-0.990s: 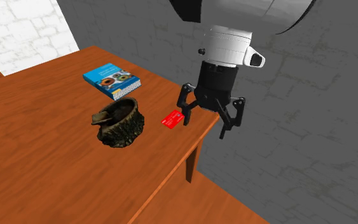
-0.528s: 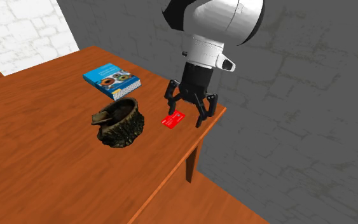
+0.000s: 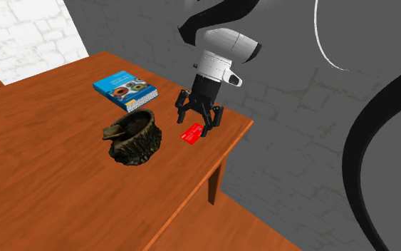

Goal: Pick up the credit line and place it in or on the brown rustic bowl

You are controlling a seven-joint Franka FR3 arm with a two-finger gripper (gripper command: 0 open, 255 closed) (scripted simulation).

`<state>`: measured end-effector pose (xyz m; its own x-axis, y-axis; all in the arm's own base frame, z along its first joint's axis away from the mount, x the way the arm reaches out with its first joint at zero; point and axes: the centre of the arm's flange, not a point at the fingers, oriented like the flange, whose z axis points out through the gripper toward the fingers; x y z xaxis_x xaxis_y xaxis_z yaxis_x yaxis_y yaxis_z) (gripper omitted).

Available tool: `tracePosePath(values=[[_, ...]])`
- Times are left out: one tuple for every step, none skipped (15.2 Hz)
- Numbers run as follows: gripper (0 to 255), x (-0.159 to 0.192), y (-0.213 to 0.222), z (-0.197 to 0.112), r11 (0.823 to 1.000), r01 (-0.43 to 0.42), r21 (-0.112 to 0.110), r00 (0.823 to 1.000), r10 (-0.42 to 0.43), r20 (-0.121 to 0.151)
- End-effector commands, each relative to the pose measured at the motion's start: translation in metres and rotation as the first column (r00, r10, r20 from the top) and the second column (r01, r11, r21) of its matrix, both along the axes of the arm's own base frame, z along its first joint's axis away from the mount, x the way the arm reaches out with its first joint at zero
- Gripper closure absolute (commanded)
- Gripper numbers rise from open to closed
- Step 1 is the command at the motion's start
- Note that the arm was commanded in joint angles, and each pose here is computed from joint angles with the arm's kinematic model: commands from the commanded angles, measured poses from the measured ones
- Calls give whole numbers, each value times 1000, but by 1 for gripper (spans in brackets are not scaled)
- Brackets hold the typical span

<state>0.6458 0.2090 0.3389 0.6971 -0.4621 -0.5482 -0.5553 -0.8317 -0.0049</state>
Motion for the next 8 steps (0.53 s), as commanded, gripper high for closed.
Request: tracePosePath(values=[[0,-1,4,-9,1000,3,2,1000,-3,-2],[0,-4,6,-13,1000,3,2,1000,-3,-2],[0,-6,8,-18,1000,3,2,1000,-3,-2],[0,-9,9,-22,1000,3,2,1000,-3,-2],[0,-11,11,-26,1000,3,2,1000,-3,-2],[0,-12,12,-29,1000,3,2,1000,-3,-2],[0,-12,12,-29,1000,3,2,1000,-3,-2],[0,-12,12,-29,1000,3,2,1000,-3,-2]])
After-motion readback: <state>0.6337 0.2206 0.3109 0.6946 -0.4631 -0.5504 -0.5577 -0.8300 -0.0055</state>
